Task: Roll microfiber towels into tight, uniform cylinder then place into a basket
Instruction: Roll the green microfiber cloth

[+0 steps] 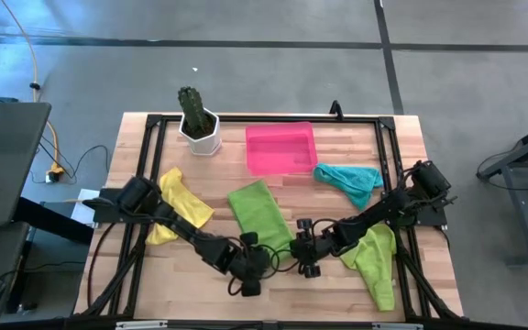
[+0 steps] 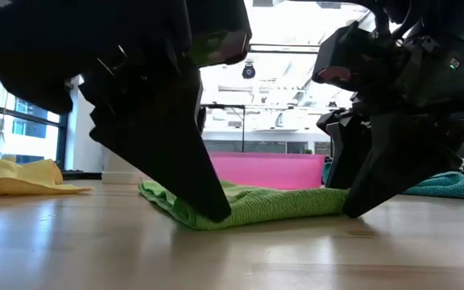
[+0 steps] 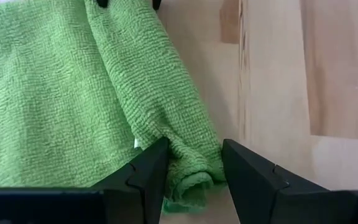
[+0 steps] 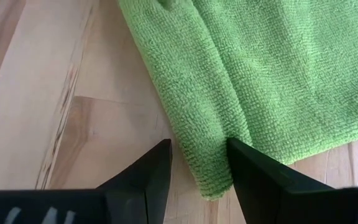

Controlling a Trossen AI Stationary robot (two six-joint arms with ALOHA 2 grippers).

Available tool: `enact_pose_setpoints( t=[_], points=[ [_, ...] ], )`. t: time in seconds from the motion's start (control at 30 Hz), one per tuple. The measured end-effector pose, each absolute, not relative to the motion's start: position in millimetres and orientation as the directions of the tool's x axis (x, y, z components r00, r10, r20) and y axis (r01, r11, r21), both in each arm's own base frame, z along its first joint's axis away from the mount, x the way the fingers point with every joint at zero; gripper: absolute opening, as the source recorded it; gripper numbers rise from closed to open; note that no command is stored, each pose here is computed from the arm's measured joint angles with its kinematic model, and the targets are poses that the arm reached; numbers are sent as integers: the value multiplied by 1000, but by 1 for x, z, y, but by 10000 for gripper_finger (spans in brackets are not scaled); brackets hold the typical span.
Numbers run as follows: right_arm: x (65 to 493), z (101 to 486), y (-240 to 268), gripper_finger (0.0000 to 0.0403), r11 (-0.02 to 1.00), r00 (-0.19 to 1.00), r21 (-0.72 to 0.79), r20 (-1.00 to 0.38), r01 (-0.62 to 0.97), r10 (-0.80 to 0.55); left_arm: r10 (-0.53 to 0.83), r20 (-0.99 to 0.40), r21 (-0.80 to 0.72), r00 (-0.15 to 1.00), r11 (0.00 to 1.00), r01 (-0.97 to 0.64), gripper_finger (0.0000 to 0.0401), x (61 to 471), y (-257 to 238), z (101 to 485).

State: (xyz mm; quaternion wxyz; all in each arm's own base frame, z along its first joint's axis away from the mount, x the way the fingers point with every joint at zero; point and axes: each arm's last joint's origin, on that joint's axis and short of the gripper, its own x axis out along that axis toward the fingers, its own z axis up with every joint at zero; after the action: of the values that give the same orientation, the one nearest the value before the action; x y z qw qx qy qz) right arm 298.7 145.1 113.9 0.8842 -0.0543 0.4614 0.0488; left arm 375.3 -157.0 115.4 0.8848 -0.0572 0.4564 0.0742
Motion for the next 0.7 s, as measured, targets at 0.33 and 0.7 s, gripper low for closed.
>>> enact_pose_setpoints(
  t=[0.33,0.7],
  points=[
    [299,114,145,151,991,579,-42,-815,-124,38,109,-820,-6,562,980,-198,145,373,-162,107],
    [300,114,146,151,992,586,-40,-810,-122,40,106,-841,-77,530,947,-311,19,371,-160,106]
  ],
)
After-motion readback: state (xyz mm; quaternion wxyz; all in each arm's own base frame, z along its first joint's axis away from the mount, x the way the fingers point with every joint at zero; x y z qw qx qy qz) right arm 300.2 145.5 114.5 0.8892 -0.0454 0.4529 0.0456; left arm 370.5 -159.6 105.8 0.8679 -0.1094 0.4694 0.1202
